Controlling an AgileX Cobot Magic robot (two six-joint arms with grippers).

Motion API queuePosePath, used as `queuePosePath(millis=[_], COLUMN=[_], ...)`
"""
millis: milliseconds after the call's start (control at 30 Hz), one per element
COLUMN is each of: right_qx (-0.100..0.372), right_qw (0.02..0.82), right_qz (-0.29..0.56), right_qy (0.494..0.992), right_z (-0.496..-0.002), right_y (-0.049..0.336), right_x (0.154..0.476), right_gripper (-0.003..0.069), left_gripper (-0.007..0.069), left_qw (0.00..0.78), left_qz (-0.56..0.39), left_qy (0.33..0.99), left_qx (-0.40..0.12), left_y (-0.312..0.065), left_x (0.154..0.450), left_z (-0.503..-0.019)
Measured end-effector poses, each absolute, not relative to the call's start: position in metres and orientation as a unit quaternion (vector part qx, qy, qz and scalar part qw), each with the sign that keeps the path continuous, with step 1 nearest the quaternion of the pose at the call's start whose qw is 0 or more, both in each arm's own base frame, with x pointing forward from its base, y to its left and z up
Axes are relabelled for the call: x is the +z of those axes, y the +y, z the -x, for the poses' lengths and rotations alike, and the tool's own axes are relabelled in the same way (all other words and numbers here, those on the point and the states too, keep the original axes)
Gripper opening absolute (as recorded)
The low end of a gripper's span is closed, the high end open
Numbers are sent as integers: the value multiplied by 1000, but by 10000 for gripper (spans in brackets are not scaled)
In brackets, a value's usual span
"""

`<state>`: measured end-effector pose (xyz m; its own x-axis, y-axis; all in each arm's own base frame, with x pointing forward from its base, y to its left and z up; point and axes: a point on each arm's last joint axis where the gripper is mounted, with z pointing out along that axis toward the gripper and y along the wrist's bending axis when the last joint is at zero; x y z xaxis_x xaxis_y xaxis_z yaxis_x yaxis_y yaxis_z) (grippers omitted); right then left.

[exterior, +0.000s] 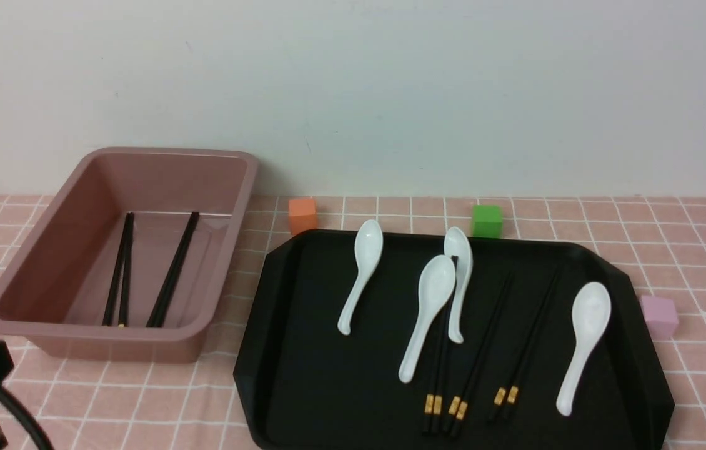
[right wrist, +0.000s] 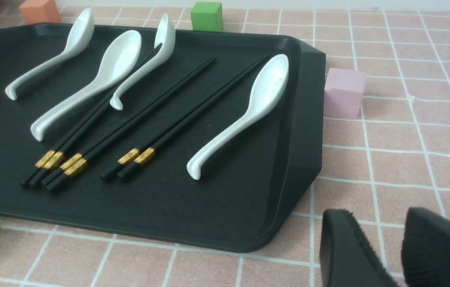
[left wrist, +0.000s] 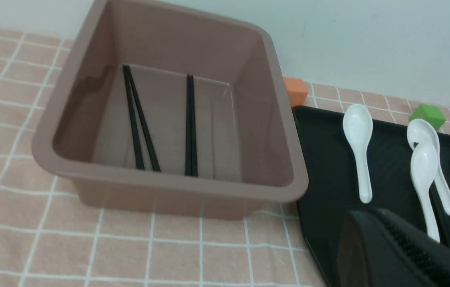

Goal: On pink tablecloth take chopsticks from black tray and put them in box.

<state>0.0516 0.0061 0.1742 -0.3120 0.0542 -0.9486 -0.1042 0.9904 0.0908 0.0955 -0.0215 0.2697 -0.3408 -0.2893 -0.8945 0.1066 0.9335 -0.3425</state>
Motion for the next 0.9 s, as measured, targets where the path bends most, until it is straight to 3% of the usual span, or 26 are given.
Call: queuePosePath(millis=[633,767,900], right_qx=[68,68,68], right_qw=[586,586,586], right_qz=[15,15,15], right_qy=[807,807,807], right_z=[-52,-52,-52], right_y=[6,6,6], right_x=[174,174,174], right_gripper=[240,240,240], left_gripper=[-13,-13,-13], left_qw=[572,588,621], left_qz=[61,66,76], left_qy=[798,787,764], left_qx=[-179,-178,-157], left_y=[-22,-18,-10], left_x=[265,255,223], left_z=[-94,-86,-69])
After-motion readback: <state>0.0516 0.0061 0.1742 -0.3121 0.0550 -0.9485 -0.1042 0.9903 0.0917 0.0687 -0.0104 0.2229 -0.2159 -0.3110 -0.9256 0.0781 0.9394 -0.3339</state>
